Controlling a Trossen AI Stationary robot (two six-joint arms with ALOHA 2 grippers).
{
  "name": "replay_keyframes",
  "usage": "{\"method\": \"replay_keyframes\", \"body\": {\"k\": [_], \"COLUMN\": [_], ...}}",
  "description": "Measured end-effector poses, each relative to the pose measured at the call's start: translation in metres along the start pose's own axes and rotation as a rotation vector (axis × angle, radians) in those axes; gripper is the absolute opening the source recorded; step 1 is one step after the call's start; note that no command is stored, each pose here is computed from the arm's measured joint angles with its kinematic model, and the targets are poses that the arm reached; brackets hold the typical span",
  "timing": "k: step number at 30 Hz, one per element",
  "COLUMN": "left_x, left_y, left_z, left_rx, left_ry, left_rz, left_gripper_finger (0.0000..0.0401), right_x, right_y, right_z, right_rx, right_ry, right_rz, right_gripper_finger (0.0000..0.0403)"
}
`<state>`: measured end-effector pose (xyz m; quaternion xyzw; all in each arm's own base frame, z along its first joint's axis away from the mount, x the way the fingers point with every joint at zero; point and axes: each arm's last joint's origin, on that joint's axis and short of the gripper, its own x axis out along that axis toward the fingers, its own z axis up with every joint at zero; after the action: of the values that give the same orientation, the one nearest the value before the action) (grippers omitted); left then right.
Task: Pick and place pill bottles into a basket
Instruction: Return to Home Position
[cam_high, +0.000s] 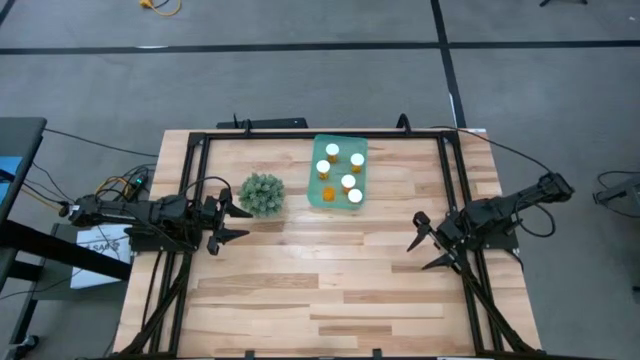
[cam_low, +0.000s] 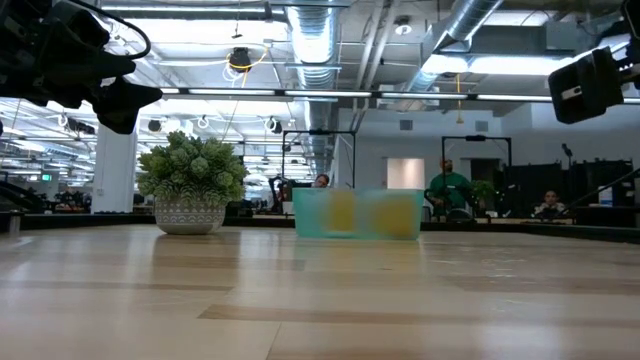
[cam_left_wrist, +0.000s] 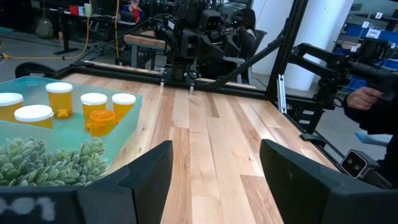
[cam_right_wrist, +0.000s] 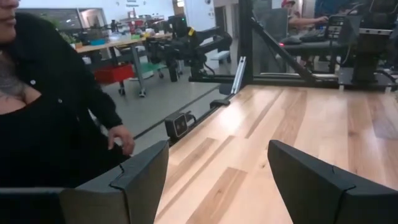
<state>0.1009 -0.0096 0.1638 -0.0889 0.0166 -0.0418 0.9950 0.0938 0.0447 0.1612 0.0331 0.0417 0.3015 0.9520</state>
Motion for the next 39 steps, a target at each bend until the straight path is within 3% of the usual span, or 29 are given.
{"method": "replay_keyframes", "body": {"k": [39], "left_x": [0.0], "left_y": [0.0], "left_z": [-0.0001], "left_rx": [0.0], "left_ry": [0.001], "left_rz": [0.0], "left_gripper_finger": [0.0231], "right_x": [0.0001], "right_y": [-0.0001], "right_z": [-0.0005], "right_rx": [0.005], "right_ry": [0.001], "right_rz": [-0.001], "right_gripper_finger": [0.027]}}
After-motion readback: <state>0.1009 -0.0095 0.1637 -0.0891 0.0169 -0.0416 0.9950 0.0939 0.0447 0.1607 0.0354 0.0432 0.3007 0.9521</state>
